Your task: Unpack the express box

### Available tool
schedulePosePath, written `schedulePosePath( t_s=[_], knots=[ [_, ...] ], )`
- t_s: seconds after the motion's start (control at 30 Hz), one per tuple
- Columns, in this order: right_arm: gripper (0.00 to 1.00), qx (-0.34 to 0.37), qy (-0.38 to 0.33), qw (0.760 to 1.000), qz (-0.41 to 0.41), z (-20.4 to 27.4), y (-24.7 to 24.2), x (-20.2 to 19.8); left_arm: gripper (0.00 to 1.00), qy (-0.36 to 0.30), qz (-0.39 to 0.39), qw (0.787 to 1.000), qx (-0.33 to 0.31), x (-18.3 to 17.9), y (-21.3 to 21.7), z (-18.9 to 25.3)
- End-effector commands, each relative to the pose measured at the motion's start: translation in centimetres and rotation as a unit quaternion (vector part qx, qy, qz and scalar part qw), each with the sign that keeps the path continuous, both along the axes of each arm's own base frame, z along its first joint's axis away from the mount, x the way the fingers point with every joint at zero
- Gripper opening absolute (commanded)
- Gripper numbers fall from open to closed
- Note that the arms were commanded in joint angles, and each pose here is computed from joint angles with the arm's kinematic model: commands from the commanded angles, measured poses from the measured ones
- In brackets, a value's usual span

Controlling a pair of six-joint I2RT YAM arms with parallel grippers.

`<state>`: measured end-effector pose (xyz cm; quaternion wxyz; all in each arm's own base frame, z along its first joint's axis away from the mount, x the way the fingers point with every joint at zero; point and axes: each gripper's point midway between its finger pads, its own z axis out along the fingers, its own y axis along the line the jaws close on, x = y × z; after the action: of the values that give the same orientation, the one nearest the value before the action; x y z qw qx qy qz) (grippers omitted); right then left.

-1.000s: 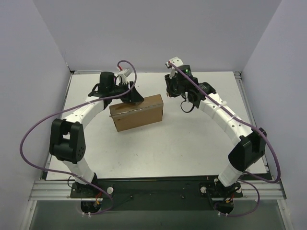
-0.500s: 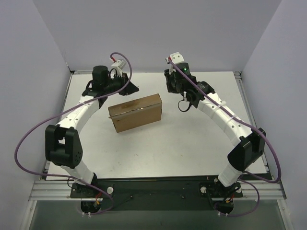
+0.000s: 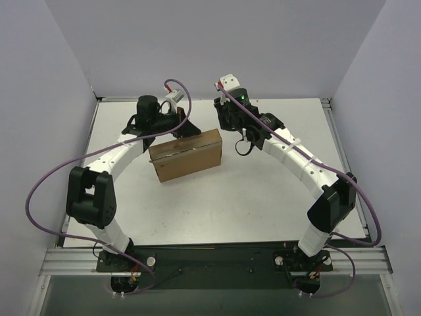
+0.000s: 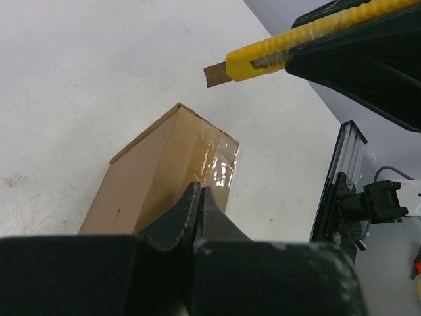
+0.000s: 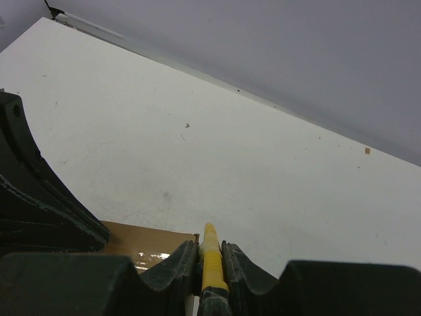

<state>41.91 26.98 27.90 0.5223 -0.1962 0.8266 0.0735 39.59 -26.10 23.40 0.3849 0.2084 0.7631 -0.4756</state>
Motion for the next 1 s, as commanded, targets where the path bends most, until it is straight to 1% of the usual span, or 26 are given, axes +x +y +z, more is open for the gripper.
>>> schedulePosePath(
  t_s=[0.0, 0.07, 0.4, 0.97],
  knots=[
    [0.0, 0.029, -0.011, 1.0, 0.006, 1.8, 0.8, -0.2, 0.0, 0.004, -0.004, 1.0, -0.005, 0.2, -0.2, -0.8],
    [0.0, 0.037, -0.005, 0.999, 0.009, 1.6, 1.1, -0.4, 0.0, 0.01, -0.003, 1.0, -0.004, 0.1, -0.2, -1.2],
    [0.0, 0.018, 0.008, 1.0, 0.012, 0.3, 1.0, -0.4, 0.0, 0.03, 0.003, 0.999, 0.014, 0.1, 0.1, -3.4],
    [0.0, 0.025, 0.03, 0.999, 0.003, -0.9, 1.4, -0.4, 0.0, 0.033, 0.007, 0.999, 0.023, 0.0, 0.4, -4.0]
  ],
)
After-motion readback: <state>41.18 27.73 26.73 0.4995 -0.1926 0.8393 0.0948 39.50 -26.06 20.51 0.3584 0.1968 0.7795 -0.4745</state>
